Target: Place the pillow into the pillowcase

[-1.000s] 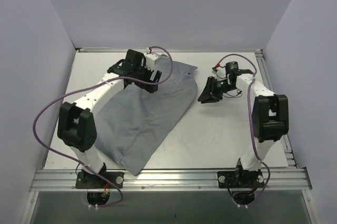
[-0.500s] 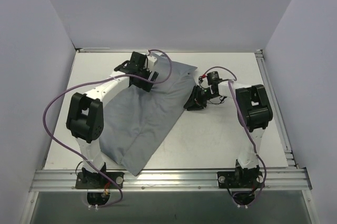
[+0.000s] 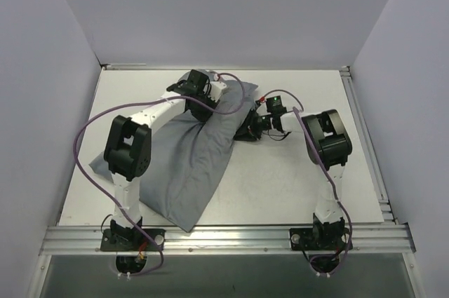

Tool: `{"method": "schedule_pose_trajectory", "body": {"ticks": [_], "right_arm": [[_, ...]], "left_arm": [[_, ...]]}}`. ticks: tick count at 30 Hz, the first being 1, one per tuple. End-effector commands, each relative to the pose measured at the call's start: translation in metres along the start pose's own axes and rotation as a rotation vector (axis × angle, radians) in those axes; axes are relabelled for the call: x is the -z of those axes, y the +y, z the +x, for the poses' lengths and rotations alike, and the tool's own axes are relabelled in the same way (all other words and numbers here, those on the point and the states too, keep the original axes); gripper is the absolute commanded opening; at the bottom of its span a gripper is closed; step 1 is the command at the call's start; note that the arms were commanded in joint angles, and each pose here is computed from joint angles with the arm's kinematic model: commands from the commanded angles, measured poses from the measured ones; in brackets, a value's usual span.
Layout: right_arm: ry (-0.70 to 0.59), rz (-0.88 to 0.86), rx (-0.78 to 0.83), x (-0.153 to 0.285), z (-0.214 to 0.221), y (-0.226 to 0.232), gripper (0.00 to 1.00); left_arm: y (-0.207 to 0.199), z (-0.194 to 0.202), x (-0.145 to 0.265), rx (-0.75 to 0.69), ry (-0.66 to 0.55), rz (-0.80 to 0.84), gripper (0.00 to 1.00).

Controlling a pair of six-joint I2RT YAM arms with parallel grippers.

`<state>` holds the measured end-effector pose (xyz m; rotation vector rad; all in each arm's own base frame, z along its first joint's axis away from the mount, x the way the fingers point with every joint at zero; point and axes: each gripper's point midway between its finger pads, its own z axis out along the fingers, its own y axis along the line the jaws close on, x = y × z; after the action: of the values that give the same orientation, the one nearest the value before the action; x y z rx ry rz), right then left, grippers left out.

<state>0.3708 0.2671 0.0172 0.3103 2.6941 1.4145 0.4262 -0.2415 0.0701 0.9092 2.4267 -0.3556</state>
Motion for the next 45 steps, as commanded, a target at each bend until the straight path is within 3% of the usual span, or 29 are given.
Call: {"method": "schedule_pose_trajectory", "body": {"ticks": [1, 3, 5, 6, 7, 11, 14, 15, 17, 18, 19, 22, 23, 26, 28, 29, 30, 35, 39, 42, 45], "right_arm": [[-0.047, -0.107, 0.032, -0.026, -0.004, 0.028, 0.29], [-0.066, -0.178, -0.036, -0.026, -0.008, 0.049, 0.29], [-0.108, -0.306, -0.023, -0.020, -0.016, 0.078, 0.31], [-0.107, -0.352, -0.082, -0.016, -0.016, 0.089, 0.32], [-0.139, -0.429, -0.036, -0.005, -0.019, 0.109, 0.33], [-0.125, -0.466, -0.020, 0.006, -0.003, 0.114, 0.38], [-0.095, -0.376, -0.021, 0.017, 0.013, 0.072, 0.40], [-0.143, -0.345, -0.040, 0.036, -0.003, 0.050, 0.40], [-0.150, -0.192, -0.014, 0.057, 0.003, 0.002, 0.43], [-0.218, -0.125, 0.006, 0.082, -0.012, -0.013, 0.45], [-0.161, 0.008, 0.059, 0.092, 0.002, -0.041, 0.50], [-0.138, 0.138, 0.108, 0.119, 0.006, -0.044, 0.57], [-0.138, 0.155, 0.143, 0.122, 0.006, -0.042, 0.62], [-0.160, 0.209, 0.239, 0.123, 0.005, -0.020, 0.64], [-0.145, 0.208, 0.282, 0.110, 0.007, -0.007, 0.61], [-0.146, 0.197, 0.287, 0.107, 0.004, 0.000, 0.59], [-0.140, 0.192, 0.255, 0.098, 0.002, -0.003, 0.56], [-0.112, 0.159, 0.137, 0.067, -0.003, -0.023, 0.36], [-0.073, 0.122, 0.031, 0.043, 0.003, -0.045, 0.26], [-0.056, 0.106, 0.010, 0.042, 0.012, -0.047, 0.25], [-0.036, 0.098, 0.006, 0.045, 0.023, -0.047, 0.30]], "left_arm": [[-0.136, -0.050, 0.067, -0.139, -0.139, 0.440, 0.00], [-0.179, -0.059, 0.098, -0.178, -0.180, 0.574, 0.00], [-0.196, -0.061, 0.114, -0.186, -0.183, 0.625, 0.00], [-0.199, -0.054, 0.115, -0.186, -0.160, 0.631, 0.00], [-0.197, -0.049, 0.113, -0.191, -0.144, 0.625, 0.00], [-0.169, -0.001, 0.070, -0.170, -0.012, 0.546, 0.00], [-0.131, 0.023, 0.041, -0.158, 0.050, 0.444, 0.00], [-0.117, 0.030, 0.030, -0.143, 0.051, 0.411, 0.00], [-0.074, 0.039, 0.015, -0.074, 0.068, 0.321, 0.00], [-0.058, 0.037, 0.011, -0.059, 0.060, 0.283, 0.00], [-0.041, 0.041, 0.005, -0.061, 0.064, 0.253, 0.00], [-0.016, 0.031, -0.001, -0.092, 0.037, 0.146, 0.00], [-0.017, 0.027, -0.001, -0.097, 0.029, 0.147, 0.00], [-0.021, 0.003, 0.010, -0.120, -0.028, 0.115, 0.01], [-0.022, -0.010, 0.019, -0.102, -0.061, 0.105, 0.29], [-0.021, -0.021, 0.033, -0.092, -0.097, 0.101, 0.48], [-0.021, -0.027, 0.041, -0.078, -0.121, 0.099, 0.53], [-0.048, -0.054, 0.085, -0.088, -0.218, 0.095, 0.67], [-0.074, -0.046, 0.065, -0.115, -0.153, 0.085, 0.71], [-0.069, -0.040, 0.039, -0.077, -0.090, 0.037, 0.73], [-0.058, -0.029, 0.013, -0.046, -0.031, -0.017, 0.69]]}}
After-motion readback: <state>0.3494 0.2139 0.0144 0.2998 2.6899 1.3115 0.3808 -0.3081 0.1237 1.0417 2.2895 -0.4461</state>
